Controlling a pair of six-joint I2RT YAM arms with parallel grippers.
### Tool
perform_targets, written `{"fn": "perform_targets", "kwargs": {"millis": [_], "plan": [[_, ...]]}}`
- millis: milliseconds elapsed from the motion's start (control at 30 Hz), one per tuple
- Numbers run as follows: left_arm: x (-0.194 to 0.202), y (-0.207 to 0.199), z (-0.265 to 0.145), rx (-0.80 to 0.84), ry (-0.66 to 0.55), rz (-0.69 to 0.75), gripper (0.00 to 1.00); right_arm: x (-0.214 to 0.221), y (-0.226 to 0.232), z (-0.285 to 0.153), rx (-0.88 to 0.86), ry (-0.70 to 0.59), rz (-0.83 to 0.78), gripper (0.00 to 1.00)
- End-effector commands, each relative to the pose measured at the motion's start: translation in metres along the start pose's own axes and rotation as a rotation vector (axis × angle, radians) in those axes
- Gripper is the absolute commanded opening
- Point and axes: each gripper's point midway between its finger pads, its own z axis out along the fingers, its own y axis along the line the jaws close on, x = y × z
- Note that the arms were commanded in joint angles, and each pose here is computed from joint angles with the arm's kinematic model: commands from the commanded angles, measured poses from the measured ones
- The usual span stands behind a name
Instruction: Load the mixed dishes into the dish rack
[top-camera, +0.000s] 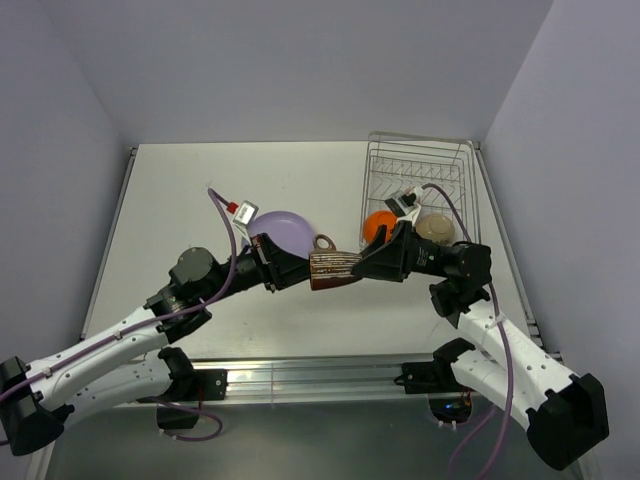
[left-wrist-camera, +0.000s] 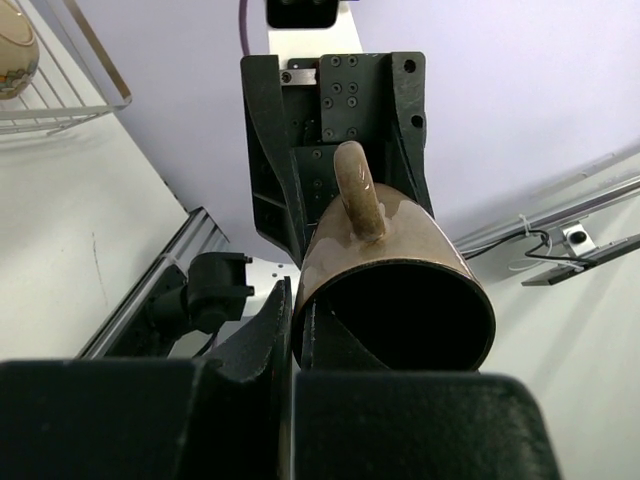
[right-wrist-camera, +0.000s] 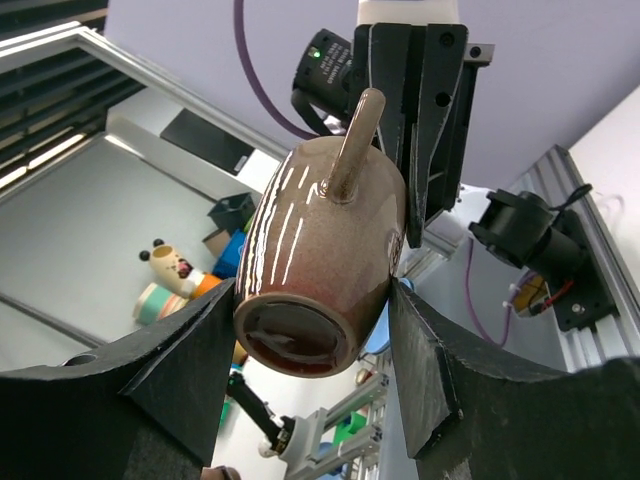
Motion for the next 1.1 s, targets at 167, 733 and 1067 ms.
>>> {"fn": "perform_targets", "kwargs": {"millis": [167,733,1067], "plan": [[-0.003,0.002,-0.001,-0.064,0.010,0.036,0.65,-0.005,0.005,0.006,0.034,-0.014,-0.104,0.00],[-0.034,0.054,-0.072,-0.408,-0.258,0.018,0.99,-0.027,-0.038,-0.020,0.309,-0.105,-0.160,0.00],[-0.039,0.112,-0.109,-0.795,-0.315,-0.003,0.99,-0.082,-0.093,-0.100,1.063,-0.232,-0.255,0.00]]}}
